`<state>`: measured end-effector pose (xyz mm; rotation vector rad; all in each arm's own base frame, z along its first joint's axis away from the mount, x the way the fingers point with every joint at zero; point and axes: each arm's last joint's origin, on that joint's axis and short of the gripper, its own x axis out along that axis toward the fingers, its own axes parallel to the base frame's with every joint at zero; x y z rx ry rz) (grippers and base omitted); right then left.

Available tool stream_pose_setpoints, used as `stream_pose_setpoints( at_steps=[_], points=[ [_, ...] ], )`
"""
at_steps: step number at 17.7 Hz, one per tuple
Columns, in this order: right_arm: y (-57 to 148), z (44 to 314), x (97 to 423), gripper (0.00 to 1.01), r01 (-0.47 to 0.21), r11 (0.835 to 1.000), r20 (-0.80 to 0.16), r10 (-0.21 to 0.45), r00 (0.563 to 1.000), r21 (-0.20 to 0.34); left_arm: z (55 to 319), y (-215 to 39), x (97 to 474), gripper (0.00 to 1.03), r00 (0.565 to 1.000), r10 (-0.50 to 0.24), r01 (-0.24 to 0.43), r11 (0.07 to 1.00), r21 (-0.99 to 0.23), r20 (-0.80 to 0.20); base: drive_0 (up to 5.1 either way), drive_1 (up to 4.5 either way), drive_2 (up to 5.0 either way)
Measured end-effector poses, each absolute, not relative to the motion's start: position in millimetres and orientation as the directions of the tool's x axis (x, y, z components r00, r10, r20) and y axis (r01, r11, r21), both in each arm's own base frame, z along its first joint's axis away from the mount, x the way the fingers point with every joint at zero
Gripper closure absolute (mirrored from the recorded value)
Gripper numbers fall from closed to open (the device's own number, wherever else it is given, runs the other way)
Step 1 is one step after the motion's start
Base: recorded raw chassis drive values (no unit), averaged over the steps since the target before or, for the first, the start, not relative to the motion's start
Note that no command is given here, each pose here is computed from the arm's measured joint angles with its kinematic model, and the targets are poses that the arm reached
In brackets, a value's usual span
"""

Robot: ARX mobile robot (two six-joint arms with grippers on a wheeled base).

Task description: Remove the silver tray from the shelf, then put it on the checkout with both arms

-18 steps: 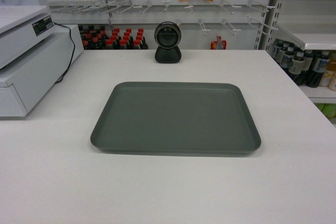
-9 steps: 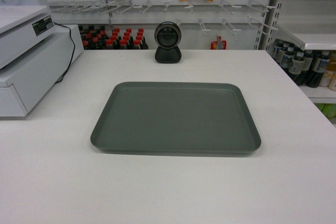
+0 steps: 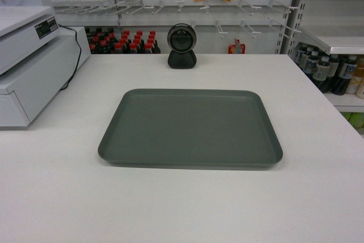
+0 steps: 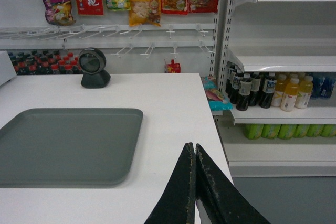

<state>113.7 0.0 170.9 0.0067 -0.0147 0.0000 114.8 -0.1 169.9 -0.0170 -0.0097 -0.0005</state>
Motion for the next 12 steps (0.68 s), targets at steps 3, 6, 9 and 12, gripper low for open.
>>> stream_pose_setpoints(
  at_steps=[3,6,9,12],
  points=[
    [0.0,170.8,112.9,0.98,0.0,1.0,0.014,0.0,1.0,0.007,169.9,-0.1,114.0,1.02,1.0,0.0,0.001,1.0,-0.017,0.01,0.0,0.0,0.0],
    [0.0,170.7,111.1,0.98,0.0,1.0,0.015,0.0,1.0,0.007,169.8,-0.1,112.2,1.02,1.0,-0.001,0.001,1.0,-0.017,0.01,0.0,0.0,0.0],
    [-0.1,168.7,97.1,0.98,0.001,1.0,0.014,-0.002,1.0,0.007,165.7,-0.1,97.7,1.02,1.0,-0.001,0.001,1.0,-0.017,-0.006,0.0,0.0,0.0],
    [0.0,167.2,97.2,0.98,0.0,1.0,0.005,0.0,1.0,0.006,166.0,0.0,97.7,1.02,1.0,0.001,-0.001,1.0,-0.017,-0.003,0.0,0.0,0.0]
  ],
)
